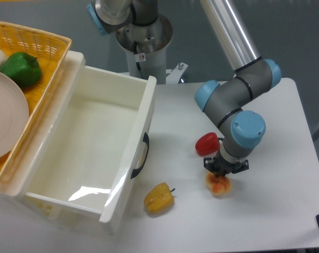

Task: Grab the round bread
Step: 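Lower the gripper over the bread roll and close on it, then lift the held bread roll up and away from the red pepper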

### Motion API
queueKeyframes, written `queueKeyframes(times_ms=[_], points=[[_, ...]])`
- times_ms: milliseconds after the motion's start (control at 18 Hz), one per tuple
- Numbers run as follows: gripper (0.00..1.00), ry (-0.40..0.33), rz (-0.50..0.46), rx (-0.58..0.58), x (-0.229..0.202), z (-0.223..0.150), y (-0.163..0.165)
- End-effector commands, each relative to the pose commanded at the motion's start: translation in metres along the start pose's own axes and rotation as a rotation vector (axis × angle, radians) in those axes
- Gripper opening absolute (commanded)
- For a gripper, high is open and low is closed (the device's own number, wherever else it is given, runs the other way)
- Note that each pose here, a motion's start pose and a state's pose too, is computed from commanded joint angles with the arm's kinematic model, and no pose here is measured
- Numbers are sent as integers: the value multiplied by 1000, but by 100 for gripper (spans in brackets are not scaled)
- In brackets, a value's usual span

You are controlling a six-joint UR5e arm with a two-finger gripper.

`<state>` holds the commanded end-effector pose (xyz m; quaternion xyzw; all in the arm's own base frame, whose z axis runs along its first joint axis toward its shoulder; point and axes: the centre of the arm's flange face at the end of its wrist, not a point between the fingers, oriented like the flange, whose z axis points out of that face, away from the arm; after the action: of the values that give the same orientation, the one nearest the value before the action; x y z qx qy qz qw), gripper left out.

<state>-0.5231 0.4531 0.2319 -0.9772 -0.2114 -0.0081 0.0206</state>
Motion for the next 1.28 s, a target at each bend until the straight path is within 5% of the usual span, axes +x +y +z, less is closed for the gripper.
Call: queueKeyframes(times_ms=[167, 667, 1111, 1278], points=[[0, -87, 53, -13, -10, -26, 1], [0, -161, 462, 14, -63, -94, 15], [0, -200, 494, 55, -80, -143, 12], [0, -148, 564, 5, -83, -153, 30]])
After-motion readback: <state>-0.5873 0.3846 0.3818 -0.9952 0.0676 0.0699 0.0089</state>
